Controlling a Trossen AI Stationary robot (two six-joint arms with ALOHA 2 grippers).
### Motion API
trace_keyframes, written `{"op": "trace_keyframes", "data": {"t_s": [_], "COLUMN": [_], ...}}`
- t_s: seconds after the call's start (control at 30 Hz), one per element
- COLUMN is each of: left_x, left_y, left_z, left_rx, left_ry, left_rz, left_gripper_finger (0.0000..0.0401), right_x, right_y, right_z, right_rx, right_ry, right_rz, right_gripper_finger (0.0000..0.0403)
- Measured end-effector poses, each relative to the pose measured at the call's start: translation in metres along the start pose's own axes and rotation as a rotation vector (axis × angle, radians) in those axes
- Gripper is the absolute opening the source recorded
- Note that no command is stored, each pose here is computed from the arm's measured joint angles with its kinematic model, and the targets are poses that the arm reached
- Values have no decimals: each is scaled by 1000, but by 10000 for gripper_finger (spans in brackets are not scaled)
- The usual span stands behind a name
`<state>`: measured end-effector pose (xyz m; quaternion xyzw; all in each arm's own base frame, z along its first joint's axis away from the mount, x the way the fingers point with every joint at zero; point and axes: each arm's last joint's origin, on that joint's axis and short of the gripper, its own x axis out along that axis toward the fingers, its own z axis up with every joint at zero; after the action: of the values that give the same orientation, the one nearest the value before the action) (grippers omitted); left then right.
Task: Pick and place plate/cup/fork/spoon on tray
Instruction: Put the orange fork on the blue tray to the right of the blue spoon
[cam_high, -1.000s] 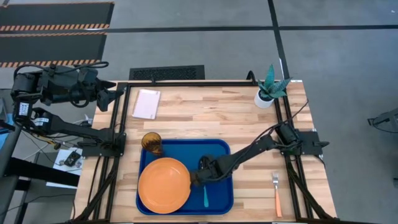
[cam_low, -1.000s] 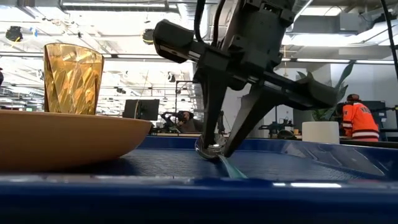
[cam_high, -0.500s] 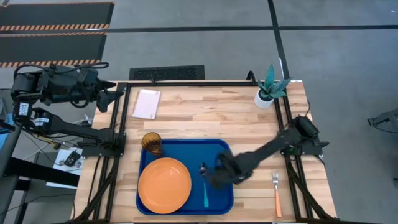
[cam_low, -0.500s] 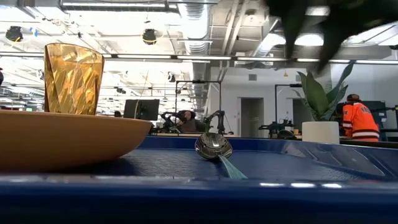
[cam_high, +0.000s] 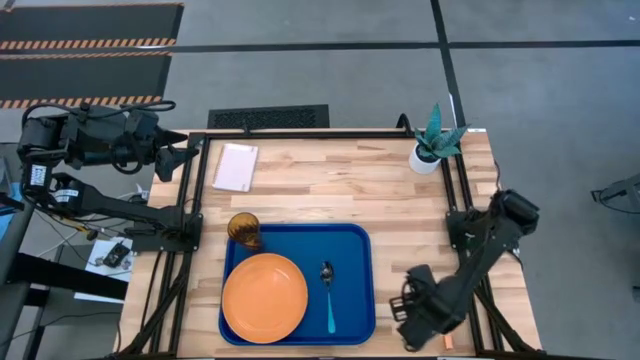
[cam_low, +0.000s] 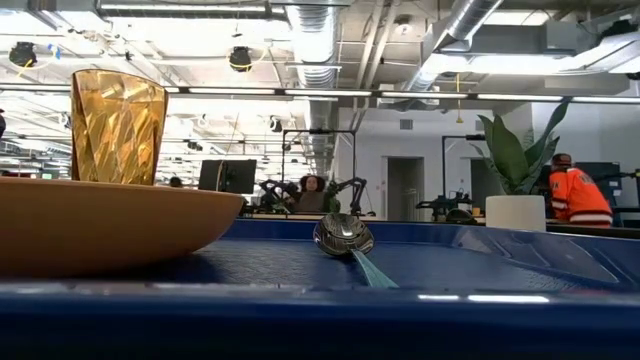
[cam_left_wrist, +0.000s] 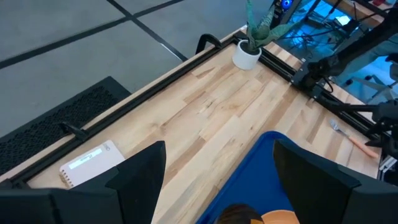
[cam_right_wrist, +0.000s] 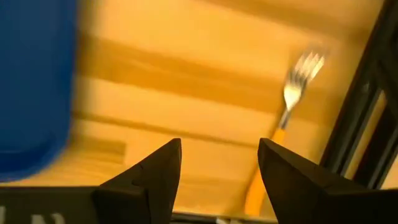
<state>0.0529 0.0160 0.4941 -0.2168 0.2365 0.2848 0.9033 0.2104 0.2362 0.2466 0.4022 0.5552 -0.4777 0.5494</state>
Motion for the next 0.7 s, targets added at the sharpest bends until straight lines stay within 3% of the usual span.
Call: {"op": "trace_keyframes", "data": {"t_s": [0.1, 0.3, 0.6, 0.7], "left_x": [0, 0, 0, 0], "left_y": [0, 0, 0, 0], "left_z": [0, 0, 1, 1], "left_rx": [0, -3, -11, -12], "left_ry": [0, -4, -10, -13], "left_rz": [0, 2, 11, 17], "left_gripper_finger": [282, 282, 282, 282], "right_x": [13, 45, 87, 96], "right_y": [-19, -43, -54, -54], "right_z": [-10, -16, -18, -18], "right_rx": [30, 1, -5, -10], "right_ry": [55, 162, 246, 275], "right_rz": [11, -76, -131, -97], "right_gripper_finger": [235, 235, 226, 220]}}
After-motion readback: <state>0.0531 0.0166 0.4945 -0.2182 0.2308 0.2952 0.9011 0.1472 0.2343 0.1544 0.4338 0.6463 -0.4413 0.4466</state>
